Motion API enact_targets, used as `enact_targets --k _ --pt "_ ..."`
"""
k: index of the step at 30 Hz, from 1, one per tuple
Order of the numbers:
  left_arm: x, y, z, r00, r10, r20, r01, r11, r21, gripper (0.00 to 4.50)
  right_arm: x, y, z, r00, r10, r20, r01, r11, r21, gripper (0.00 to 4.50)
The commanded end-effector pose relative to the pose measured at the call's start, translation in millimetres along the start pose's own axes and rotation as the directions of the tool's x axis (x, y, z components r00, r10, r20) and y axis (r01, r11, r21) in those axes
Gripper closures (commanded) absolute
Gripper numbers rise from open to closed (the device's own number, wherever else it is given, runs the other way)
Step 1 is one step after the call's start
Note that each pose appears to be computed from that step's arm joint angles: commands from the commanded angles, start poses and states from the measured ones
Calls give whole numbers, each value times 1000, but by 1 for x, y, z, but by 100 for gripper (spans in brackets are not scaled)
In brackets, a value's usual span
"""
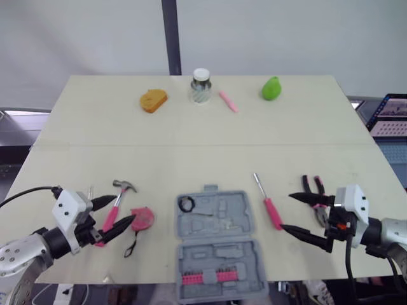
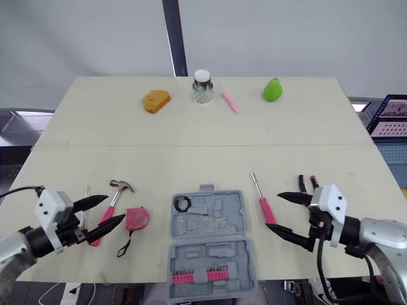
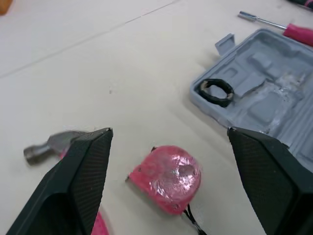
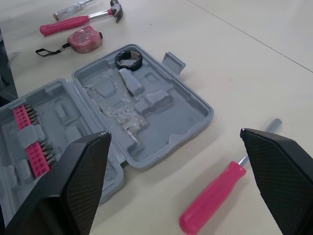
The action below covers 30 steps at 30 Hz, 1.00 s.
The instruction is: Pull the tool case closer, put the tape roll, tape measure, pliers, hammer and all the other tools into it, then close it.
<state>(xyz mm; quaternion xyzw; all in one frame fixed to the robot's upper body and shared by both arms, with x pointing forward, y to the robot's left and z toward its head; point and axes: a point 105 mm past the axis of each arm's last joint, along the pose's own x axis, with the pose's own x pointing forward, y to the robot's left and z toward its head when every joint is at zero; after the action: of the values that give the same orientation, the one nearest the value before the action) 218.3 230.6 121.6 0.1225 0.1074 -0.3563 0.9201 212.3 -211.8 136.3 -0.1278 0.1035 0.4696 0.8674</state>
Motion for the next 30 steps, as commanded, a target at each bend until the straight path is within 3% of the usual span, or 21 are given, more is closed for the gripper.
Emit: enact_targets --k 1,8,17,30 --pt "12 -3 4 994 -107 33 104 991 90 48 -15 7 7 1000 -11 0 11 1000 -5 0" --pt "33 -7 9 961 -276 26 264 940 215 48 -30 7 4 998 -59 -35 60 998 9 0" --pt "41 13 15 951 -309 14 288 901 323 48 -30 9 4 995 -85 -45 84 996 -30 0" --pt "35 21 -4 922 -374 -98 382 844 375 48 -22 5 9 998 -37 -53 34 998 -47 0"
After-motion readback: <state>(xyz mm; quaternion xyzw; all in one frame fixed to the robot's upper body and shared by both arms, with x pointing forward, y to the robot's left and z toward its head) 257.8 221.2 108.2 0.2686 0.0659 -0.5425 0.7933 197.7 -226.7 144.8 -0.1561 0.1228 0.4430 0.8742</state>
